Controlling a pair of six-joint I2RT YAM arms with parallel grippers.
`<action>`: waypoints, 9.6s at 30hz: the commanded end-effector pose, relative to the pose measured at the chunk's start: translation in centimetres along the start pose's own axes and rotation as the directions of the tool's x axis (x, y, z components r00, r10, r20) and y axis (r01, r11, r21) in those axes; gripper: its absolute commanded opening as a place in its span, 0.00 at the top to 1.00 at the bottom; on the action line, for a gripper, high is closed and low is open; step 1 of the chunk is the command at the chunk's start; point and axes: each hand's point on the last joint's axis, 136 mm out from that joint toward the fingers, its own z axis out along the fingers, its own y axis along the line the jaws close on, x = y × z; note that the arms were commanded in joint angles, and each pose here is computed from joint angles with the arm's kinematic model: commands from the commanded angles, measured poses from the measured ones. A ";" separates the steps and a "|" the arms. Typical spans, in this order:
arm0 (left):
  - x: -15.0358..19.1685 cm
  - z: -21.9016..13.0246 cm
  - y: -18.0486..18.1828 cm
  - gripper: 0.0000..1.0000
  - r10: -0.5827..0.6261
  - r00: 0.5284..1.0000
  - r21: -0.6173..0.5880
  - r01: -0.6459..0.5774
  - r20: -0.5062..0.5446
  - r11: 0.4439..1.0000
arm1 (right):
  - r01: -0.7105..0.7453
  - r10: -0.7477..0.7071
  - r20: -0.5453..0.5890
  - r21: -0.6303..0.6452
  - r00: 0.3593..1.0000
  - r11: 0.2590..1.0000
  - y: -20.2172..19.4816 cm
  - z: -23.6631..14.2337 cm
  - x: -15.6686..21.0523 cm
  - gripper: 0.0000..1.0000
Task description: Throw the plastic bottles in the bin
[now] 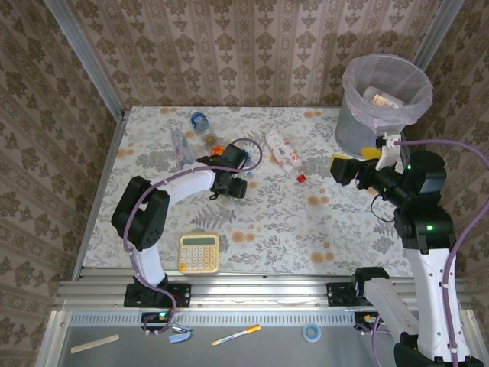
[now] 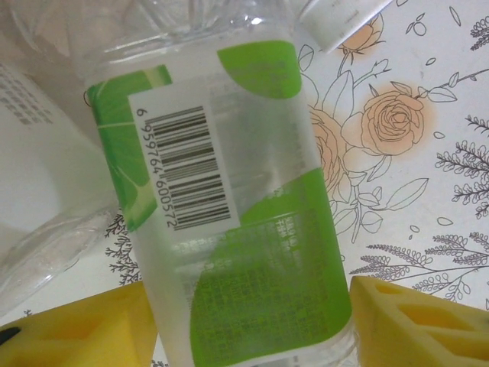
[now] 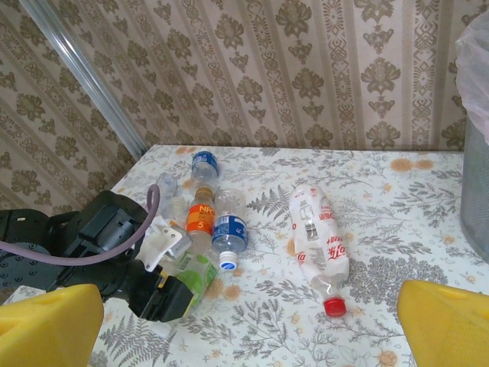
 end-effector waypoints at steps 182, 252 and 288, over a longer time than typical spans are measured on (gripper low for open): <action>-0.6 -22.2 -17.9 0.00 0.227 0.507 0.205 -0.660 0.832 0.722 | 0.057 -0.050 -0.090 0.073 0.995 0.996 0.3 4.0 -0.3 0.66; 0.1 -21.7 -13.5 0.00 0.167 0.528 0.204 -0.573 0.833 0.794 | 0.445 -0.762 0.625 0.642 0.168 0.624 8.8 -11.8 -27.4 0.78; -0.6 -21.0 -8.2 0.00 0.128 0.598 0.169 -0.415 0.791 0.894 | 0.277 -0.490 0.164 0.655 0.856 0.703 -11.4 3.4 -27.9 0.00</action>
